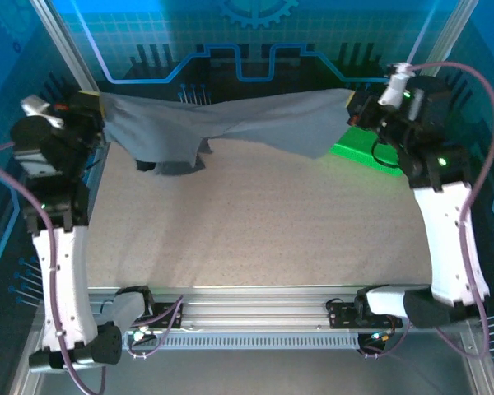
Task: Fold and stack the t-shirts
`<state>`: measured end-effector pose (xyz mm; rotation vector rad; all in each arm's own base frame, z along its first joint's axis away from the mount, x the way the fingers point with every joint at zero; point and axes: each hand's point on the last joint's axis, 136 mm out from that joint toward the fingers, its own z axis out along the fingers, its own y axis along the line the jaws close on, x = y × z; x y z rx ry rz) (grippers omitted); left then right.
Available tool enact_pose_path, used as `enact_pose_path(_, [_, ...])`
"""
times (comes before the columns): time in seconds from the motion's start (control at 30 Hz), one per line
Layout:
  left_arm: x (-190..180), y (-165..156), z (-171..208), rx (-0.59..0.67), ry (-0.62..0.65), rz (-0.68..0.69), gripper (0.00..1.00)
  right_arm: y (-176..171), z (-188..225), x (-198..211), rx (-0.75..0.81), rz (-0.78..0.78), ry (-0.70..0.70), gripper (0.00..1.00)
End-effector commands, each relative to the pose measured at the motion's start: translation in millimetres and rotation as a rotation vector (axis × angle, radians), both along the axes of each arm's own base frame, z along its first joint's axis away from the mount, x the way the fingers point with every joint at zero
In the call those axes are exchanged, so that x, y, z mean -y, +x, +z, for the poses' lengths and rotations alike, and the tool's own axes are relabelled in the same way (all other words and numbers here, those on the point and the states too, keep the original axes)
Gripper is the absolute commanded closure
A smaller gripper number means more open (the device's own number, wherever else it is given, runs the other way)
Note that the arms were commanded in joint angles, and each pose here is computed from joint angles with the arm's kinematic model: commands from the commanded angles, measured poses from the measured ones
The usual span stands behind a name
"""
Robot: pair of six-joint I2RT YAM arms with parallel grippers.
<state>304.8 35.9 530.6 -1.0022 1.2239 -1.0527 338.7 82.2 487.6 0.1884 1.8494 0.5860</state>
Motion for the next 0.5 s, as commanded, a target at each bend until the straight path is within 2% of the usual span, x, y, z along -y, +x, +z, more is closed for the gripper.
enact_pose_path(0.0, [-6, -23, 36, 0.072, -0.029, 0.036, 1.0, -23, 34, 7, 0.108, 0.009, 0.086, 1.0])
enact_pose_path(0.1, [-4, -17, 45, 0.069, -0.036, 0.007, 1.0, -24, 40, 5, 0.11, 0.035, 0.11, 1.0])
enact_pose_path(0.17, [-2, 0, 32, 0.013, -0.061, -0.027, 1.0, -13, 33, -1, 0.083, 0.061, 0.123, 1.0])
enact_pose_path(0.3, [-1, 46, -6, -0.102, -0.09, -0.104, 1.0, 24, 11, -22, 0.014, 0.146, 0.164, 1.0])
enact_pose_path(0.47, [-7, 102, -44, -0.173, -0.082, -0.168, 1.0, 78, -13, -49, -0.039, 0.243, 0.19, 1.0])
